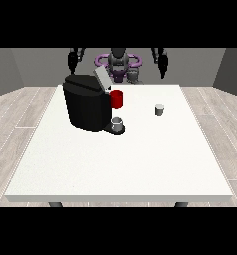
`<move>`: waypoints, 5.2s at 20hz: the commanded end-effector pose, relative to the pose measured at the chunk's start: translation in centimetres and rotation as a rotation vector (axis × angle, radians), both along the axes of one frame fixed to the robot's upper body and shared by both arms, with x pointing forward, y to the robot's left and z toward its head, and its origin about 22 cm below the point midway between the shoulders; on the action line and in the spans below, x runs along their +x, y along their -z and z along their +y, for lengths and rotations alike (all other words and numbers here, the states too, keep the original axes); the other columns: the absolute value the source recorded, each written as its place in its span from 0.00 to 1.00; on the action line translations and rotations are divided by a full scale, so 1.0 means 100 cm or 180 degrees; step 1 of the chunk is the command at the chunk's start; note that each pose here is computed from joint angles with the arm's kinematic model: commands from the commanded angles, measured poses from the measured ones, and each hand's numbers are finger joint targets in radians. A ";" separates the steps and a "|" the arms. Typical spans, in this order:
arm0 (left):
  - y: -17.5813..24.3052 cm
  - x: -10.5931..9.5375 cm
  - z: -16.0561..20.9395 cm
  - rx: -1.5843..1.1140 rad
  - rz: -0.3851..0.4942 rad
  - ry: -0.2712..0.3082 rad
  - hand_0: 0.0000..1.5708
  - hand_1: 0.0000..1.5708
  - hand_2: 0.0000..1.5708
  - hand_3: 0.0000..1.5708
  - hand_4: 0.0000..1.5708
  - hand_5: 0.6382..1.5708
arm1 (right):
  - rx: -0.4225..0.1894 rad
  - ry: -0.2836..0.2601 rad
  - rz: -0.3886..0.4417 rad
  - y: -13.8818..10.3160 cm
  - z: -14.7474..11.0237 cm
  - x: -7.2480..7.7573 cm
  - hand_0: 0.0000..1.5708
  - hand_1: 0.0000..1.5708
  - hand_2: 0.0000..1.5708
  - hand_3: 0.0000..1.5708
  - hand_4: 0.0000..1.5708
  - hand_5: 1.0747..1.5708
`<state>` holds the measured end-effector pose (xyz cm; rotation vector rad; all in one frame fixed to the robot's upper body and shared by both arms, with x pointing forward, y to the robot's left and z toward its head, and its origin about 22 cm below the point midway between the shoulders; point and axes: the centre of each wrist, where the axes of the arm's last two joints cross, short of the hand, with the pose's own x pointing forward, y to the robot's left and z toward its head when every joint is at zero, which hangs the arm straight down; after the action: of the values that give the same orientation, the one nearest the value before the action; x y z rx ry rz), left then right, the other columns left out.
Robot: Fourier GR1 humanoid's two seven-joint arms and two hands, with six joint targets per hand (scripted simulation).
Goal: Insert the coffee pod into the coffee machine and close the lid
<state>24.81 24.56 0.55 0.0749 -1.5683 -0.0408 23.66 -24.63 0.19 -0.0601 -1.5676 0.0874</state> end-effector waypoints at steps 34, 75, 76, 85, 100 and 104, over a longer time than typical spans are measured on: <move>-0.044 0.098 0.132 0.2595 0.0313 0.0684 0.00 0.00 0.00 0.00 0.00 1.00 | -0.0212 0.0067 -0.0445 -0.043 0.050 0.054 0.00 0.00 0.00 0.00 0.00 1.00; -0.053 0.153 0.067 0.3320 0.0122 0.1488 0.90 0.90 0.89 0.84 0.33 1.00 | -0.0546 0.0457 0.0293 0.040 0.008 0.056 0.00 0.00 0.00 0.00 0.00 1.00; -0.064 0.157 0.080 0.3349 0.0168 0.1531 0.89 0.89 0.89 0.84 0.32 1.00 | -0.0592 0.0327 0.0294 0.024 0.042 0.061 0.00 0.00 0.00 0.00 0.00 1.00; -0.127 0.189 0.007 0.3338 0.0062 0.1685 0.85 0.85 0.87 0.86 0.36 1.00 | -0.0570 0.0234 0.0373 0.032 0.032 0.068 0.00 0.00 0.00 0.00 0.00 1.00; -0.238 0.209 -0.024 0.3150 -0.0317 0.1216 0.80 0.80 0.82 0.81 0.31 1.00 | -0.0474 0.0227 -0.0195 -0.011 0.033 0.095 0.00 0.00 0.00 0.00 0.00 1.00; -0.248 0.208 0.016 0.3163 -0.0252 0.1058 0.77 0.77 0.81 0.80 0.31 1.00 | -0.0497 0.0130 -0.0264 -0.029 0.043 0.092 0.00 0.00 0.00 0.00 0.00 1.00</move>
<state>45.61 24.01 22.63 0.5476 -1.4870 -1.1217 32.24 -20.17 1.09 -0.2292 -1.6064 0.1558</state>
